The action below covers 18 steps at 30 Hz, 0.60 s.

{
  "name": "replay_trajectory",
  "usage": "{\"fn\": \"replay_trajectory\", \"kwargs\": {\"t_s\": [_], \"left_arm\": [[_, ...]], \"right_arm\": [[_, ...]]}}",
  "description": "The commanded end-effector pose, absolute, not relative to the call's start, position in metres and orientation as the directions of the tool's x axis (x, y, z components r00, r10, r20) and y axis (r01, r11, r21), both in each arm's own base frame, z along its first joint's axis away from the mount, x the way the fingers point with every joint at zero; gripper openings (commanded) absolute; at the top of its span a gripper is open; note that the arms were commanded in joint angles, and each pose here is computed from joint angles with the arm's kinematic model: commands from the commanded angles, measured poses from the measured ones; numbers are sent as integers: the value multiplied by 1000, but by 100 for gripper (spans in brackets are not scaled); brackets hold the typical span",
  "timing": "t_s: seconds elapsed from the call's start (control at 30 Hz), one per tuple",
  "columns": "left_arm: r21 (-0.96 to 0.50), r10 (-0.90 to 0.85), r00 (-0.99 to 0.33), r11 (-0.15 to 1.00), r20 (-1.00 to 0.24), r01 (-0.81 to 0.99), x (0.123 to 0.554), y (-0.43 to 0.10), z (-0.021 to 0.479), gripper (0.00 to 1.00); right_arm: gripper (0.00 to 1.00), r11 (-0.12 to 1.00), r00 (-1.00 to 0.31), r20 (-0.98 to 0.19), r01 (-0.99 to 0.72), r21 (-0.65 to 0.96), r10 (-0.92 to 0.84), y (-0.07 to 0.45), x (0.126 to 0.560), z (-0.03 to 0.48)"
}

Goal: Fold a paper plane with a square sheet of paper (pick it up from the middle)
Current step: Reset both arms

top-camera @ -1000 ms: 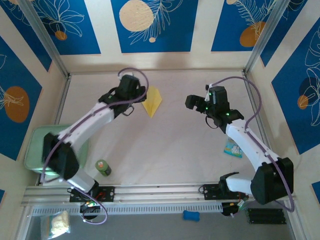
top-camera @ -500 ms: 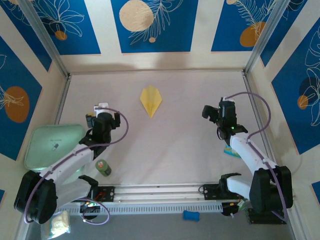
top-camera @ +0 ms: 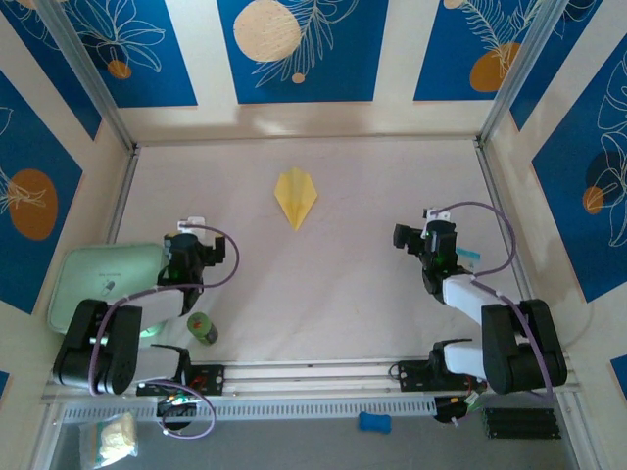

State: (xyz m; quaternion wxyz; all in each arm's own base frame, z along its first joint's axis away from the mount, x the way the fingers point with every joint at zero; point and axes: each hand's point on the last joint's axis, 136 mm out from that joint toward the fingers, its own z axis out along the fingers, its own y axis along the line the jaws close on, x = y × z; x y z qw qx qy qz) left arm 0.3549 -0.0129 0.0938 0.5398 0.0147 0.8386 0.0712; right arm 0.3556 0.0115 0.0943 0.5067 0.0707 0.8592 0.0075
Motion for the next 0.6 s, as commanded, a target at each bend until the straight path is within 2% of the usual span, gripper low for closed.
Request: {"fn": "replay_trajectory", "kwargs": {"t_s": [0.0, 0.4, 0.57], "left_arm": [[87, 107, -271, 992, -956, 86, 372, -33, 122, 99], [8, 41, -273, 993, -961, 121, 390, -24, 97, 99], [21, 63, -329, 991, -942, 131, 397, -26, 91, 99]], "right_arm": [[99, 997, -360, -929, 36, 75, 83, 19, 374, 120], [99, 994, -349, -936, -73, 82, 51, 26, 392, 105], [99, 992, -374, -925, -68, 102, 70, 24, 395, 94]]}}
